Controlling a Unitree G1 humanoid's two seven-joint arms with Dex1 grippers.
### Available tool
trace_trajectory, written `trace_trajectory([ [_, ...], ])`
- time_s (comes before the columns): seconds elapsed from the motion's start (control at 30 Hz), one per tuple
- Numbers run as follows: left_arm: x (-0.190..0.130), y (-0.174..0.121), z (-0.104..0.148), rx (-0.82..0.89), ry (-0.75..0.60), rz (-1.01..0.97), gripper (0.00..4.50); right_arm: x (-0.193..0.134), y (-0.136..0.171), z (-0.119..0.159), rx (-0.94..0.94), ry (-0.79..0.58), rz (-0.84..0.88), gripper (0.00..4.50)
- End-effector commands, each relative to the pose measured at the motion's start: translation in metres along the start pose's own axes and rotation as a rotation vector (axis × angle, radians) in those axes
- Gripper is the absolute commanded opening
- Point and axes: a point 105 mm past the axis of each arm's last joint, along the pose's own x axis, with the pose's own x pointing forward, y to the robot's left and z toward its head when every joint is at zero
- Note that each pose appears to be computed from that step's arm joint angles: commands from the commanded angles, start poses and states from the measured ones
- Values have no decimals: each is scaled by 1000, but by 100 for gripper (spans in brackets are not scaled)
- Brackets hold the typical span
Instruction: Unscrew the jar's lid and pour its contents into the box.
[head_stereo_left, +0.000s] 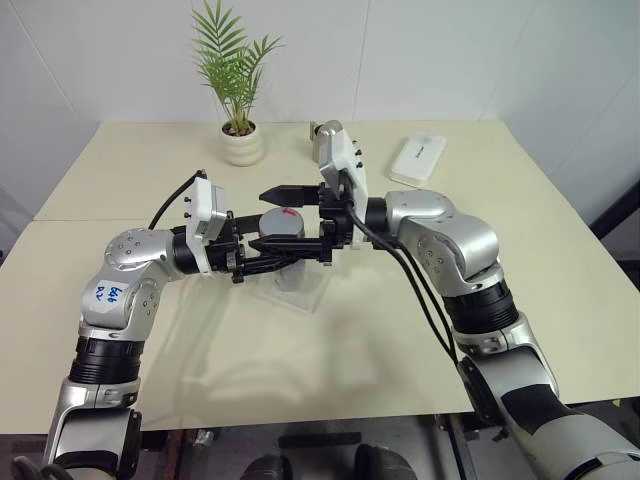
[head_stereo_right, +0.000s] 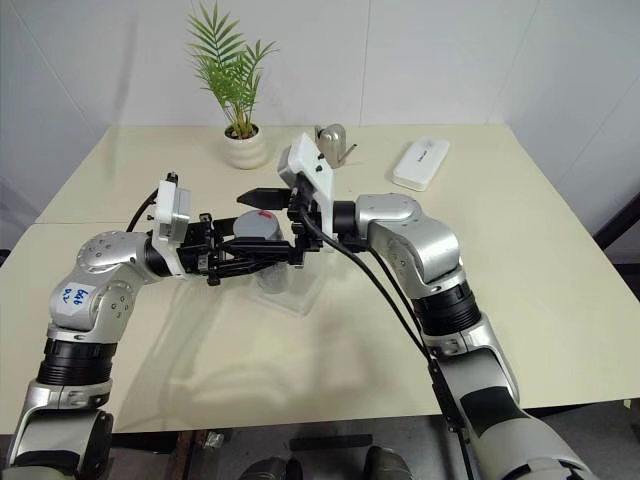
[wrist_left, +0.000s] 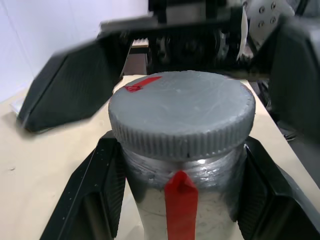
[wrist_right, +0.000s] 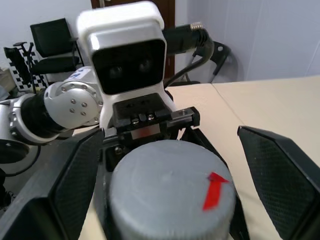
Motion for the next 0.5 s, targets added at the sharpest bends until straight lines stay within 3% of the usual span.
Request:
trace_trajectory([
  [0.03, 0, 0, 11, 48, -19, -2, 242, -6, -11, 18, -52, -45, -35, 449],
  [0.27, -2, 0, 11, 48, -18, 11, 242, -24, -25, 26, -48, -66, -69, 449],
  [0.5, -5, 1, 10, 48, -11, 20, 242, -47, -26, 16, -48, -17, -44, 449],
])
